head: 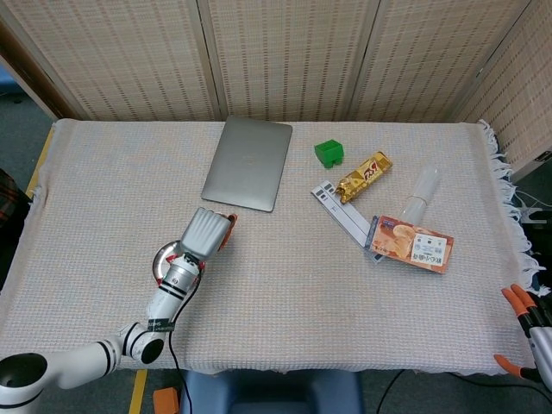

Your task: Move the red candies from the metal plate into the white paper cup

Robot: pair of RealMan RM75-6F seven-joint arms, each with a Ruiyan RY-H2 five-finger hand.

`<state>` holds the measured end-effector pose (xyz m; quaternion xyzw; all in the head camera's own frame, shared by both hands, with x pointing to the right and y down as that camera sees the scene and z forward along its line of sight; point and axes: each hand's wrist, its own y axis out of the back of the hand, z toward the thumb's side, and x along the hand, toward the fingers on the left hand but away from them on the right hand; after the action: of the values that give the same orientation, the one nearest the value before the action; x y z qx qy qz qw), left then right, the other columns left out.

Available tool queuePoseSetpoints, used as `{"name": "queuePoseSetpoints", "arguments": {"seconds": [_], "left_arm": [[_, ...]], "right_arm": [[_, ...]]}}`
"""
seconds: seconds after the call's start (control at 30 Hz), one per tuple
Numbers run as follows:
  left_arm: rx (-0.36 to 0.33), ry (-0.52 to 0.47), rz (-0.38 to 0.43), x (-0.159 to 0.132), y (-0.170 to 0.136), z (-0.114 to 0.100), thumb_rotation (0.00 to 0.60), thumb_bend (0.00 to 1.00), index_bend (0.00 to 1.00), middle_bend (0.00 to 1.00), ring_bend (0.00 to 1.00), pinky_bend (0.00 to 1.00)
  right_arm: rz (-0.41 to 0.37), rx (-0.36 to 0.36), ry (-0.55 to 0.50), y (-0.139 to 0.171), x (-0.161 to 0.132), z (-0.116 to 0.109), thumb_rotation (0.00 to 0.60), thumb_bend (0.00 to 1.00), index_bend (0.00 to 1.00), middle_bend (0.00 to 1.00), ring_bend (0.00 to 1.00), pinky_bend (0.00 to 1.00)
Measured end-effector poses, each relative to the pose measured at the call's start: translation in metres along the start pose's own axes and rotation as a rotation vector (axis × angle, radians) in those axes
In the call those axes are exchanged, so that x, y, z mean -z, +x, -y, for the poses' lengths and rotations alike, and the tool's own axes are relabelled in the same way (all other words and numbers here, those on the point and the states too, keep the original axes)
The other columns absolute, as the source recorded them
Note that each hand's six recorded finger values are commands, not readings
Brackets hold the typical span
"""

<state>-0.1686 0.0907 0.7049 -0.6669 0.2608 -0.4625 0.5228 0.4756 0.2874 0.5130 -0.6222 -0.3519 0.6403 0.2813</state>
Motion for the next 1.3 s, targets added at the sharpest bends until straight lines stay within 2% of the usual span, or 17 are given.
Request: {"name": "queuePoseSetpoints", "arguments": {"seconds": [0.13, 0.27, 0.4, 0.6, 0.83, 1.17, 1.3], "left_arm": [[-0.002, 0.017, -0.001, 0.003, 0.008, 0.005, 0.600, 0.64, 0.66, 0.68, 0.81, 1.00], [0.019, 0.031, 0.003, 0.007, 0.010, 0.013, 0.600, 0.58, 0.52, 0.57, 0.79, 1.00], [0.036, 0.042, 0.009, 0.010, 0.010, 0.016, 0.600, 0.51, 0.36, 0.42, 0.76, 1.00], [0.059, 0.043, 0.015, 0.015, 0.007, 0.016, 0.600, 0.44, 0.15, 0.28, 0.70, 1.00], [0.077, 0.021, 0.011, 0.017, 0.005, 0.012, 0.600, 0.41, 0.08, 0.23, 0.62, 1.00], [0.081, 0.011, 0.002, 0.021, 0.006, 0.011, 0.600, 0.40, 0.07, 0.19, 0.46, 1.00], [0.080, 0.004, 0.002, 0.022, 0.006, 0.009, 0.600, 0.40, 0.07, 0.19, 0.44, 1.00]], "right_arm": [[0.009, 0.001, -0.001, -0.001, 0.002, -0.001, 0.600, 0.06, 0.00, 0.00, 0.00, 0.00], [0.012, -0.001, -0.001, -0.001, 0.002, 0.000, 0.600, 0.06, 0.00, 0.00, 0.00, 0.00], [0.010, -0.003, 0.000, -0.002, 0.002, 0.000, 0.600, 0.06, 0.00, 0.00, 0.00, 0.00], [0.006, -0.004, 0.003, -0.002, 0.000, 0.001, 0.600, 0.06, 0.00, 0.00, 0.00, 0.00], [0.007, 0.000, 0.000, -0.001, 0.000, 0.000, 0.600, 0.06, 0.00, 0.00, 0.00, 0.00], [0.012, 0.000, 0.000, -0.002, 0.001, 0.000, 0.600, 0.06, 0.00, 0.00, 0.00, 0.00], [0.014, -0.002, 0.002, -0.002, 0.001, 0.001, 0.600, 0.06, 0.00, 0.00, 0.00, 0.00]]}}
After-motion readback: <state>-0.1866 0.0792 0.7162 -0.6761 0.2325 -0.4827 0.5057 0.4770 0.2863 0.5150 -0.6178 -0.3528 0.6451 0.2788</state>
